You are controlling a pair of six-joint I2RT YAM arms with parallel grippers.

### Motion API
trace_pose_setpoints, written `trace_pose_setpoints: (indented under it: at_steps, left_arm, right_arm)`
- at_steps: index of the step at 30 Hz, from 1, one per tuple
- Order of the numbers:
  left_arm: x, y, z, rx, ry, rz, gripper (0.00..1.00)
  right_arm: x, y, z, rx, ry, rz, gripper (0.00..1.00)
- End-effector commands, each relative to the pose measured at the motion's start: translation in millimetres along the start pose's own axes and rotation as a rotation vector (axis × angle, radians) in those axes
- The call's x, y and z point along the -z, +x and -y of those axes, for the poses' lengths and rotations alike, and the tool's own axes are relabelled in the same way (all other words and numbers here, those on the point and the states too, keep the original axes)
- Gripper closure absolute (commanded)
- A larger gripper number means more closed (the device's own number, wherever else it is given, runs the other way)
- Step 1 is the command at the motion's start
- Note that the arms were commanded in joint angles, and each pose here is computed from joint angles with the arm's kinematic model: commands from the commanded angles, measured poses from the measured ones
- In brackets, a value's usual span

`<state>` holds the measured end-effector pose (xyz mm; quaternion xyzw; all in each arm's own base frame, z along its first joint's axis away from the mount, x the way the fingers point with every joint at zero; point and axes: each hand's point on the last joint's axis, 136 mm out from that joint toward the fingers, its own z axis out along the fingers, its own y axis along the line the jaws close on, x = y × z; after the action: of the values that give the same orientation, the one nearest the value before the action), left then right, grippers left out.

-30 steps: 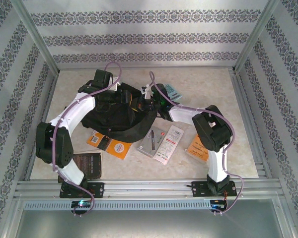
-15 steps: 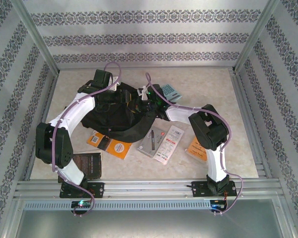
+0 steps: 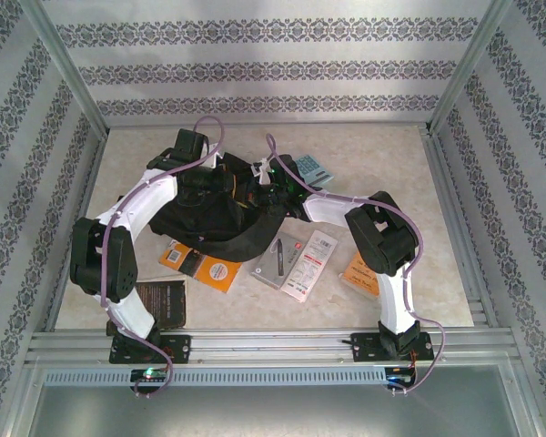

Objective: Pack the student bag

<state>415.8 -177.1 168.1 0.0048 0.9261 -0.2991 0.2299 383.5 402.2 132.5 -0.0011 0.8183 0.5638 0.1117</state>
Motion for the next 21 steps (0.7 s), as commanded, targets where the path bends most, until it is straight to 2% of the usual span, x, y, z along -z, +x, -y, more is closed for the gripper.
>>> trace_pose_setpoints:
  at_steps: [1, 3, 9, 11, 21]
  left_arm:
    - [2, -10, 7, 0.014, 0.063, 0.035, 1.00]
    - [15, -17, 10, 0.006, 0.060, 0.075, 1.00]
    - [62, -47, 21, -0.005, 0.043, 0.225, 1.00]
    - [74, -54, 28, -0.013, 0.050, 0.259, 1.00]
    - [118, -91, 65, -0.047, 0.120, 0.401, 1.00]
  right_arm:
    - [8, -3, -10, 0.059, 0.000, 0.028, 1.00]
    - [20, -6, -11, 0.076, 0.025, 0.055, 0.99]
    - [76, -19, -14, 0.139, 0.177, 0.160, 0.79]
    - [96, -23, -10, 0.132, 0.236, 0.200, 0.78]
    - [187, -40, 45, -0.038, 0.565, 0.367, 0.58]
